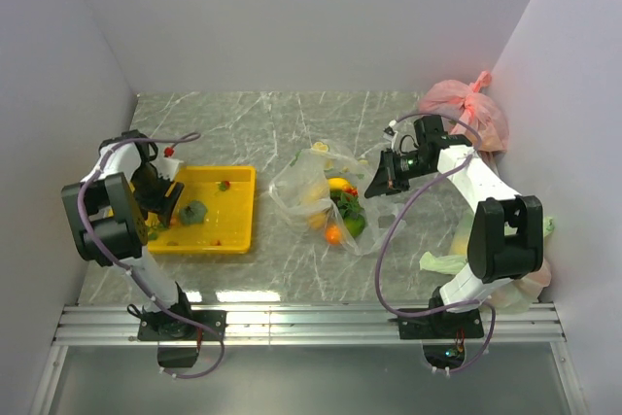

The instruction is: Place the fake fruits into the plastic bag and tie a complex knot

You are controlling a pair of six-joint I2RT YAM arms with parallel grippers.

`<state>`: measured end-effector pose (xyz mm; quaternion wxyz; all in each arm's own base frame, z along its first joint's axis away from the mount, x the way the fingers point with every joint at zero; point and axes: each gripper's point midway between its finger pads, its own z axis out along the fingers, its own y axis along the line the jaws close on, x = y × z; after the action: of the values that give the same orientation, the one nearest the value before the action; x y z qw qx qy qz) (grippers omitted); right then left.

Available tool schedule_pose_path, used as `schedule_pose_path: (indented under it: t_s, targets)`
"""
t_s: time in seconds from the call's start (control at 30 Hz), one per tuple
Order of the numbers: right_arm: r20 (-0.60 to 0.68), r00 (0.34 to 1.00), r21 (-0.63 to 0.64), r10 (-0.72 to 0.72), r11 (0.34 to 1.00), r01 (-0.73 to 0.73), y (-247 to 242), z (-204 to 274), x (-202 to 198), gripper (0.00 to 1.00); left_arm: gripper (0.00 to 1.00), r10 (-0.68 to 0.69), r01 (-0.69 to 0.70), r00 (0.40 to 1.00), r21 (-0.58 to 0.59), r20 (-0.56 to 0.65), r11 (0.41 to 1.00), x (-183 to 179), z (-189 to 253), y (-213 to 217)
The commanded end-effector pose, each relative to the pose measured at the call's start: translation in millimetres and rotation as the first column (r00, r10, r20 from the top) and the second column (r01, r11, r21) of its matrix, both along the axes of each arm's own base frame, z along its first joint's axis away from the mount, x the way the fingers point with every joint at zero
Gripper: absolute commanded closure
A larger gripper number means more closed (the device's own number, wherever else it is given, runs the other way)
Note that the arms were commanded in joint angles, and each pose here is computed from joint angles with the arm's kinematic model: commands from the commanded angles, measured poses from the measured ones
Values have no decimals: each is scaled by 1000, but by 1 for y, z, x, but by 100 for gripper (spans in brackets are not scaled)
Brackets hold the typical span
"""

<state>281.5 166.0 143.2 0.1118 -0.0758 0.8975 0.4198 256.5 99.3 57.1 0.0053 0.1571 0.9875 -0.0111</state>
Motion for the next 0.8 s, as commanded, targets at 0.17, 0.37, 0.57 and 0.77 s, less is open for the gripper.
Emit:
schedule_pose_path:
  t_s: [0.17, 0.37, 0.57, 0.77]
  targets:
    - [24, 1000, -10, 0, 1000, 1, 0, 0, 0, 100, 43, -17, 16, 1000, 41, 17, 999, 22, -16, 14]
    - [30, 1000, -15, 1, 1000, -1, -1, 0, 0, 100, 70, -31, 31, 999, 8, -15, 999, 20, -18, 10]
    - [33, 999, -6, 9, 1000, -8, 0, 3, 0, 100, 100, 16, -10, 999, -163, 35, 987, 40, 32, -22]
    - [44, 999, 14, 11, 1000, -11, 3, 10, 2, 100, 100, -89, 217, 927, -330, 364, 918, 99, 156, -119]
